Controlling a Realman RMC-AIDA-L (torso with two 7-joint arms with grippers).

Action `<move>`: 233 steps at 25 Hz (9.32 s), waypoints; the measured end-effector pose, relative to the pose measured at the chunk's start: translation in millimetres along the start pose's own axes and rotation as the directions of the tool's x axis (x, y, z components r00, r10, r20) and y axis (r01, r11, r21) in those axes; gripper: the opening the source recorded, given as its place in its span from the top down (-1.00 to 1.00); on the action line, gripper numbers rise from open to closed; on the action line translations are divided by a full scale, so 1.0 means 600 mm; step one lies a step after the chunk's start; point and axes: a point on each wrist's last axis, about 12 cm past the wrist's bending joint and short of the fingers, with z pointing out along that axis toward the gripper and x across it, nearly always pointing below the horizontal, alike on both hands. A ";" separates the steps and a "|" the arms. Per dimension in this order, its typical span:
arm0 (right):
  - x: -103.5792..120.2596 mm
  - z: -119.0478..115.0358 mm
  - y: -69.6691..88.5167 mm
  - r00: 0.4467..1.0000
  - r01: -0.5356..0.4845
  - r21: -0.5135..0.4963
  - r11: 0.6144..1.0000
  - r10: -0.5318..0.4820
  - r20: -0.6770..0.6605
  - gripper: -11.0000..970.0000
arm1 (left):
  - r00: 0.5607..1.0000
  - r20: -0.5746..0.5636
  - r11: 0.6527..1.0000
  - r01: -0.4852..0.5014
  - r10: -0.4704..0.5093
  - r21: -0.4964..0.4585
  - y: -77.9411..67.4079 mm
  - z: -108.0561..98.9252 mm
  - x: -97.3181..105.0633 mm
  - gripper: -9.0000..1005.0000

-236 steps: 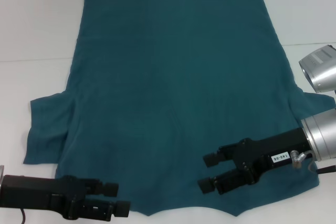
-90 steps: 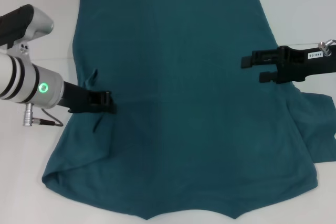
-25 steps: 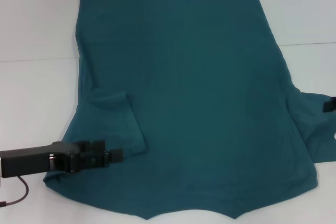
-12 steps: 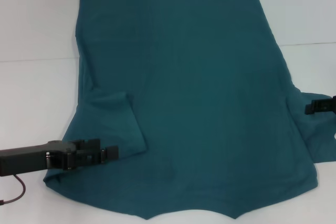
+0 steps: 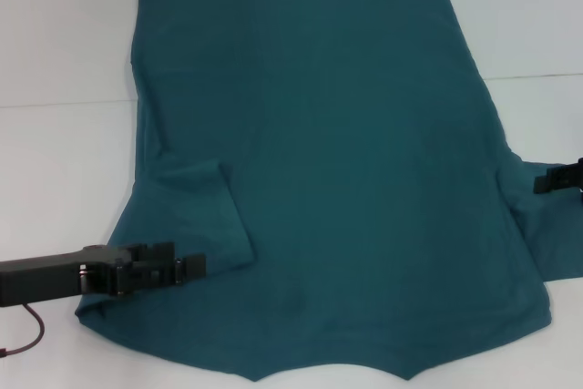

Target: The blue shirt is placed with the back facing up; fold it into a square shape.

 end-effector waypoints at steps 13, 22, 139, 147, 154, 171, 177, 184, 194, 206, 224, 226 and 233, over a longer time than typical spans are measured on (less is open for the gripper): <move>-0.001 -0.004 -0.005 1.000 -0.009 0.009 1.000 0.009 0.003 0.38 | 1.000 -0.007 1.000 0.014 -0.014 0.002 -0.001 0.002 -0.002 -0.81; -0.017 -0.012 -0.010 1.000 0.005 0.093 0.996 -0.005 0.000 0.93 | 1.000 0.000 1.000 0.021 -0.021 -0.001 0.000 -0.003 -0.001 -0.81; 0.020 0.038 0.105 0.928 0.188 -0.021 0.982 -0.185 -0.323 0.08 | 0.988 0.068 0.979 0.148 -0.140 -0.139 0.035 -0.001 0.015 -0.81; 0.030 0.048 0.097 0.936 0.162 -0.013 0.987 -0.158 -0.314 0.09 | 0.988 0.068 0.979 0.148 -0.140 -0.140 0.035 -0.002 0.016 -0.81; 0.029 0.052 0.096 0.945 0.150 -0.010 0.989 -0.146 -0.292 0.09 | 0.988 0.068 0.979 0.149 -0.141 -0.141 0.035 -0.002 0.017 -0.81; 0.034 0.075 0.107 0.950 0.150 -0.012 0.989 -0.147 -0.274 0.09 | 0.986 0.069 0.976 0.159 -0.150 -0.146 0.039 0.001 0.023 -0.81; 0.030 0.081 0.121 0.961 0.137 -0.055 0.989 -0.146 -0.235 0.09 | 0.986 0.069 0.977 0.157 -0.148 -0.147 0.039 0.001 0.021 -0.81; 0.027 0.073 0.152 0.975 0.148 -0.297 0.943 -0.190 -0.115 0.09 | 0.986 0.070 0.976 0.159 -0.150 -0.149 0.040 0.000 0.022 -0.81; 0.026 0.059 0.148 0.953 0.172 -0.249 0.953 -0.225 -0.201 0.10 | 0.985 0.075 0.973 0.168 -0.158 -0.158 0.042 -0.004 0.023 -0.81; 0.031 0.033 0.091 0.960 0.072 -0.113 0.991 -0.100 -0.262 0.10 | 0.985 0.076 0.973 0.166 -0.155 -0.158 0.042 -0.002 0.020 -0.81; 0.047 0.054 0.075 0.964 0.049 -0.061 0.997 -0.063 -0.257 0.10 | 0.984 0.080 0.972 0.169 -0.157 -0.165 0.044 0.000 0.021 -0.81; 0.046 0.055 0.074 0.967 0.047 -0.057 0.997 -0.060 -0.248 0.10 | 0.984 0.081 0.972 0.169 -0.157 -0.165 0.043 0.000 0.022 -0.81; 0.048 0.071 0.085 0.975 0.047 -0.071 0.996 -0.061 -0.213 0.10 | 0.985 0.080 0.972 0.167 -0.155 -0.167 0.044 0.001 0.023 -0.81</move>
